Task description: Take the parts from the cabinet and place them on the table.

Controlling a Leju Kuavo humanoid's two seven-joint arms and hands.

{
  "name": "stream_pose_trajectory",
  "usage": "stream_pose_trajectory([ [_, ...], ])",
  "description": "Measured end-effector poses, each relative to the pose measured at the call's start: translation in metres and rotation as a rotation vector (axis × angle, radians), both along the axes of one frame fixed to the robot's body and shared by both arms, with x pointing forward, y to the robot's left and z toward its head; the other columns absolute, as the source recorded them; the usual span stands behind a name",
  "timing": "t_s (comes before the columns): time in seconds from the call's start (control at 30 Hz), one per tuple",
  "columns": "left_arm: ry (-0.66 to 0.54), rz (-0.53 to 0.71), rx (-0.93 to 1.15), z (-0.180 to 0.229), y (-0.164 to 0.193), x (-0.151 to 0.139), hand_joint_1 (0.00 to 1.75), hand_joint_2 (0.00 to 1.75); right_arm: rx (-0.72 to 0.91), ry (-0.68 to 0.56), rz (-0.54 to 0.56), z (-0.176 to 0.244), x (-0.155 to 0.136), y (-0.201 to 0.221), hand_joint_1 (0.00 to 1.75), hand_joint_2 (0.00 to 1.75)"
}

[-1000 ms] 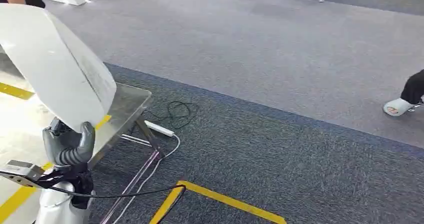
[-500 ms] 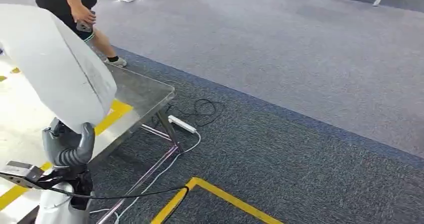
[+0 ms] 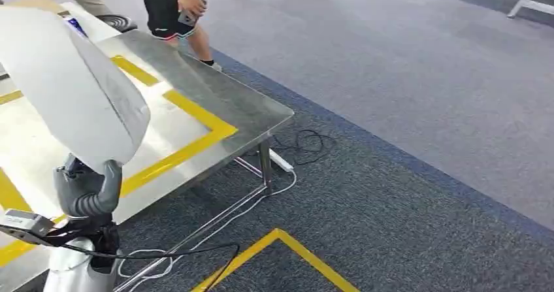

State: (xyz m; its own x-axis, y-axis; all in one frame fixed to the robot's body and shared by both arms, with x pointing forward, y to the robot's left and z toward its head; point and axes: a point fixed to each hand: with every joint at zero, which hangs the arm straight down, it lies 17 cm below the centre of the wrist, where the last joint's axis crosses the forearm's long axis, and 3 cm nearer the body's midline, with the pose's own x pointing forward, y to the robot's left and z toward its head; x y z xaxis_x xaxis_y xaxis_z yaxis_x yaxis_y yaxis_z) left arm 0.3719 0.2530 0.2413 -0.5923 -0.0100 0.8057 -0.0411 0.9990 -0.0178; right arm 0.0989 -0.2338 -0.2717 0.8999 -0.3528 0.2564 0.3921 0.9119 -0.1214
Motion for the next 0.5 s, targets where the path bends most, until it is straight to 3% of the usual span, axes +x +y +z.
stream_pose_trajectory([
  [0.5,0.007,0.009,-0.003,-0.0049,0.0056,-0.0034,1.75,1.75,0.000,0.011,0.002,-0.0001,-0.0030,0.0038,0.00,0.00],
])
